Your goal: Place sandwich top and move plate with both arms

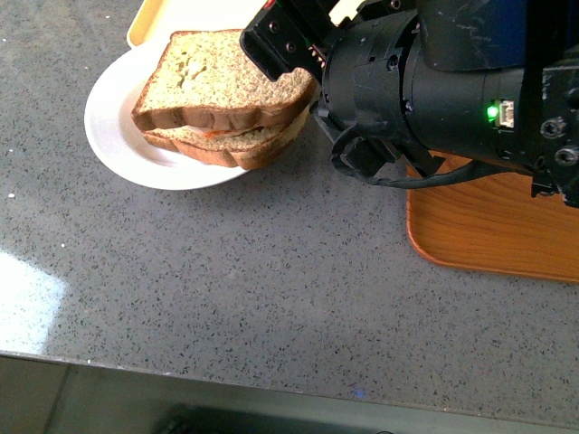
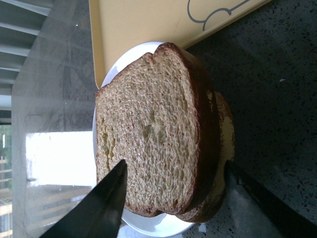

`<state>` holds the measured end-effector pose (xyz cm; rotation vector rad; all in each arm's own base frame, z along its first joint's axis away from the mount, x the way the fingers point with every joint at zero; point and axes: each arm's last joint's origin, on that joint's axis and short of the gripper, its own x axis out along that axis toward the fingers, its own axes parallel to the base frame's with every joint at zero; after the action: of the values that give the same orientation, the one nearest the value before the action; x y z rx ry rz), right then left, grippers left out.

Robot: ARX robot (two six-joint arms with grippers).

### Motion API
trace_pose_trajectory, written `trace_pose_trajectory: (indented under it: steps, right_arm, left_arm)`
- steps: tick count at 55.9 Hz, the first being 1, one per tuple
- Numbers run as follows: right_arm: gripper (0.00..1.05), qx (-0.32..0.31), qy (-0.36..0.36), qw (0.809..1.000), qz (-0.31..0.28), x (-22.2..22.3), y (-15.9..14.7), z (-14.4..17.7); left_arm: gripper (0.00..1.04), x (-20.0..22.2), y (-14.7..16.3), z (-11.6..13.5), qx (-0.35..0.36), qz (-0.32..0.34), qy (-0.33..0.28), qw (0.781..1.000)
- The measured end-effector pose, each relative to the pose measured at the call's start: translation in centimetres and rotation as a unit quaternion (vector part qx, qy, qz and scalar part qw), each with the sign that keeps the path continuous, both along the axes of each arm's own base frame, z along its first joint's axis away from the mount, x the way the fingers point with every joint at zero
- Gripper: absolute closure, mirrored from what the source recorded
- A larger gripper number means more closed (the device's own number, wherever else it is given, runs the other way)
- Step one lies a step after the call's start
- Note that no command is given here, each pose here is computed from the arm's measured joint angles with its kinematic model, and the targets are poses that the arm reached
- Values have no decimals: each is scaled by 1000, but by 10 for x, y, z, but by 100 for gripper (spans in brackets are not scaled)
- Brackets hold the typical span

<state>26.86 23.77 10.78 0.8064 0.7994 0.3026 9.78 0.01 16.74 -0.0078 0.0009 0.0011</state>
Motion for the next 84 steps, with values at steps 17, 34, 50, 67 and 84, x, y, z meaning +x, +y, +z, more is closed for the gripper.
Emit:
trace_pose_trajectory:
  steps: [17, 34, 50, 67, 84]
  right_arm:
    - [9, 5, 2, 1000, 2, -5, -11, 3]
    - [9, 18, -8, 1000, -17, -8, -43, 16]
    - [9, 7, -56, 996, -64, 2, -96, 40]
    - [9, -3, -130, 985, -112, 11, -177, 91]
    - [68, -352, -366, 848, -149, -50, -218, 88]
  left_arm:
    - [9, 0, 0, 0, 0, 0, 0, 1000]
    - [9, 0, 0, 0, 0, 0, 0, 1000]
    - [9, 0, 0, 0, 0, 0, 0, 1000]
    - [9, 0, 0, 0, 0, 0, 0, 1000]
    - [9, 0, 0, 0, 0, 0, 0, 1000]
